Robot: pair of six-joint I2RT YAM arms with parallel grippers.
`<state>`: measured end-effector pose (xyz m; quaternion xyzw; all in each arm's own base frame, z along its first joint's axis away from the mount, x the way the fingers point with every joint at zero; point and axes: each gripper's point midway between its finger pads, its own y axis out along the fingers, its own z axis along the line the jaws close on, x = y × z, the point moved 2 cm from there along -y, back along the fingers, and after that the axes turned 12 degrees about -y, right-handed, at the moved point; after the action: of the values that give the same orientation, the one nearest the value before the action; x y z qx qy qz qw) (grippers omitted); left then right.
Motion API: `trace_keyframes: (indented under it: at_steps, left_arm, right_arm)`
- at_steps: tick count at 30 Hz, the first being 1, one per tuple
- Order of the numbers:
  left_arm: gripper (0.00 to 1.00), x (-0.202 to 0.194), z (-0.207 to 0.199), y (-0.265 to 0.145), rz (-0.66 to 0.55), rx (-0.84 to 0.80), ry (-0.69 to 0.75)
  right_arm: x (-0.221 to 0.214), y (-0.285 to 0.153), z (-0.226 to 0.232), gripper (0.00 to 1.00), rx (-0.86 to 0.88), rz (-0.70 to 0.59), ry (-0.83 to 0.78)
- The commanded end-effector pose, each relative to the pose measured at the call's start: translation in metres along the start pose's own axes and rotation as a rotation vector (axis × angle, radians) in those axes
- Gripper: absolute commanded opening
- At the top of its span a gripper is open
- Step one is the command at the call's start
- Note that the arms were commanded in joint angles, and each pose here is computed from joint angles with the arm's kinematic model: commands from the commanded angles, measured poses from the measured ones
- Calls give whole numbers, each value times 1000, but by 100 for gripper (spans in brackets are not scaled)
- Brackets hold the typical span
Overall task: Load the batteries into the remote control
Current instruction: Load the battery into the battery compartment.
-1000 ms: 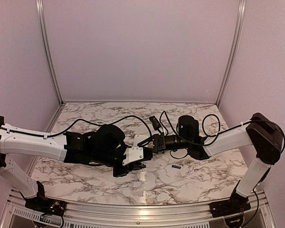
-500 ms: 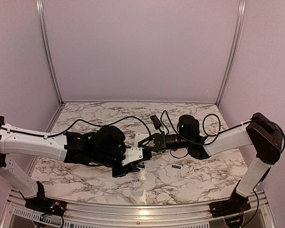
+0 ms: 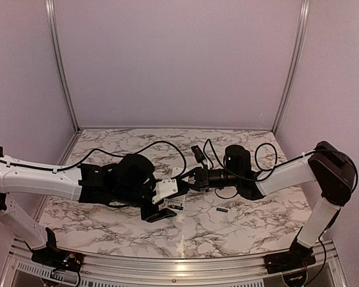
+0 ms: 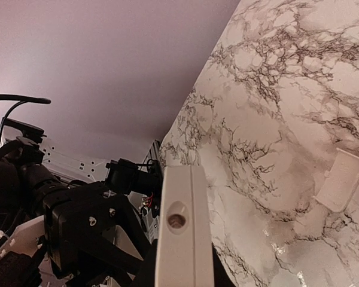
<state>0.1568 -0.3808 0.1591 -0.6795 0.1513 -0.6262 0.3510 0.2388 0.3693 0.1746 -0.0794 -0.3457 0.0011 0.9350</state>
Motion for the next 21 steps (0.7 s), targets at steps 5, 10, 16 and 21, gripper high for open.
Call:
trace_keyframes:
  at_steps: [5, 10, 16, 21]
  left_arm:
    - [70, 37, 27, -37, -207, 27, -185]
    - [99, 39, 64, -66, -353, 49, -531]
    - [99, 17, 62, -49, -295, -34, -768]
    - [99, 14, 42, -32, -323, -227, -869]
  right_arm:
    - [-3, -2, -8, 0, -14, 2, 31]
    - [5, -10, -6, 0, -18, -37, 18]
    - [14, -14, -7, 0, -32, -56, 7]
    - [20, -15, -8, 0, -43, -72, 8]
